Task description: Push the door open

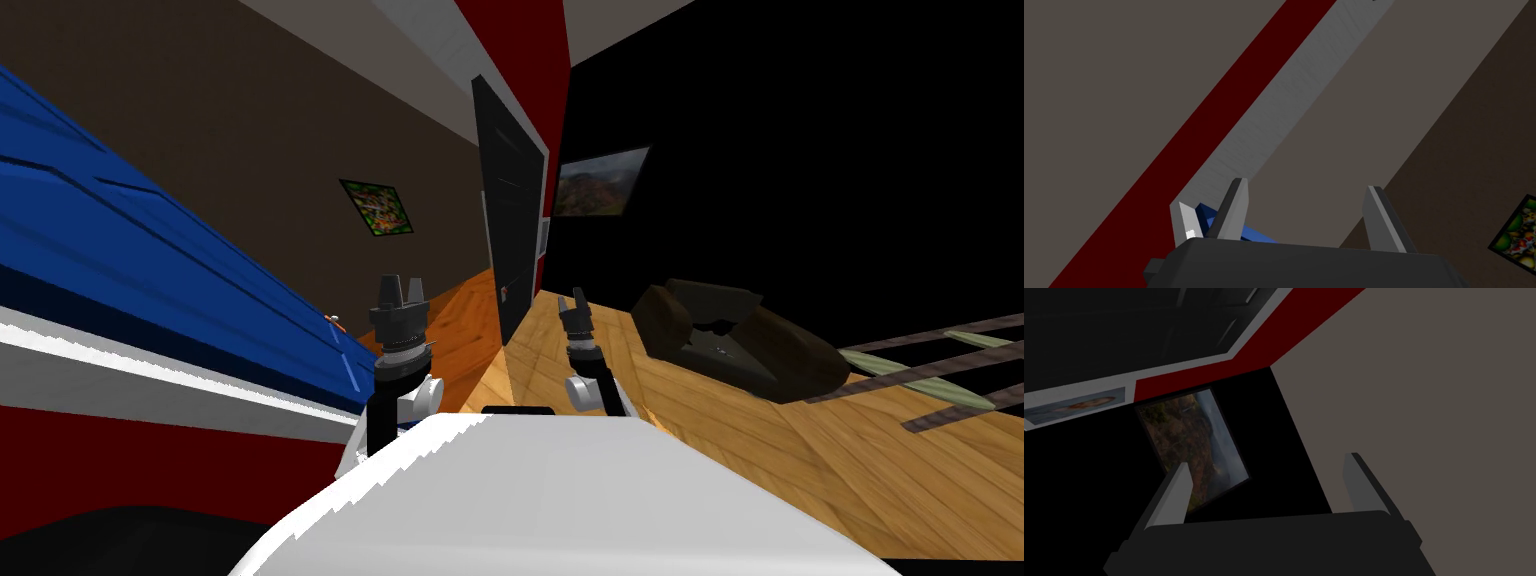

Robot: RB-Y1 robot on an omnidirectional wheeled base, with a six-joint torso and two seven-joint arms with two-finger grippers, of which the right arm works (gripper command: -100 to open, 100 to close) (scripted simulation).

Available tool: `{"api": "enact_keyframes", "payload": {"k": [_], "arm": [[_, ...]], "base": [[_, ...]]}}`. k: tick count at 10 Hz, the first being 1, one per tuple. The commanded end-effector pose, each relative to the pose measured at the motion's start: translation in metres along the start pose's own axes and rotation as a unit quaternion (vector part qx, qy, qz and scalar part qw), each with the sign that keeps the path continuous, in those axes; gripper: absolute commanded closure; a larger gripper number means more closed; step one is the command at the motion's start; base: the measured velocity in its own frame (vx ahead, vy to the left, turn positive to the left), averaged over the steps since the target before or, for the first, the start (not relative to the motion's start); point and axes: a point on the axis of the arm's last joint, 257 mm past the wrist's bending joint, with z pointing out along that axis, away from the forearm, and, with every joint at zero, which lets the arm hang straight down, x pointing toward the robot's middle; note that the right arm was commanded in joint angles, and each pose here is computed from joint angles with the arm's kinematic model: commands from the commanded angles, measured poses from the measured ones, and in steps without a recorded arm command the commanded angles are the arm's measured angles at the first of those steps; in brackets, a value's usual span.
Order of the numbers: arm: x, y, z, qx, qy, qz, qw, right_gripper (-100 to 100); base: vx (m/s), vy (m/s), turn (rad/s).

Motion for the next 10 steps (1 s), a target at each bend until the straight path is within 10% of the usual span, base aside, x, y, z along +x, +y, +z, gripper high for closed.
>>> {"api": "enact_keyframes", "payload": {"k": [1, 10], "arm": [[0.011, -0.010, -0.0033, 0.006, 0.011, 0.011, 0.9999, -100], [0.104, -0.071, -0.0283, 0.055, 0.101, 0.089, 0.9893, -100]], "base": [[0.116, -0.024, -0.020], [0.134, -0.030, -0.024]]}}
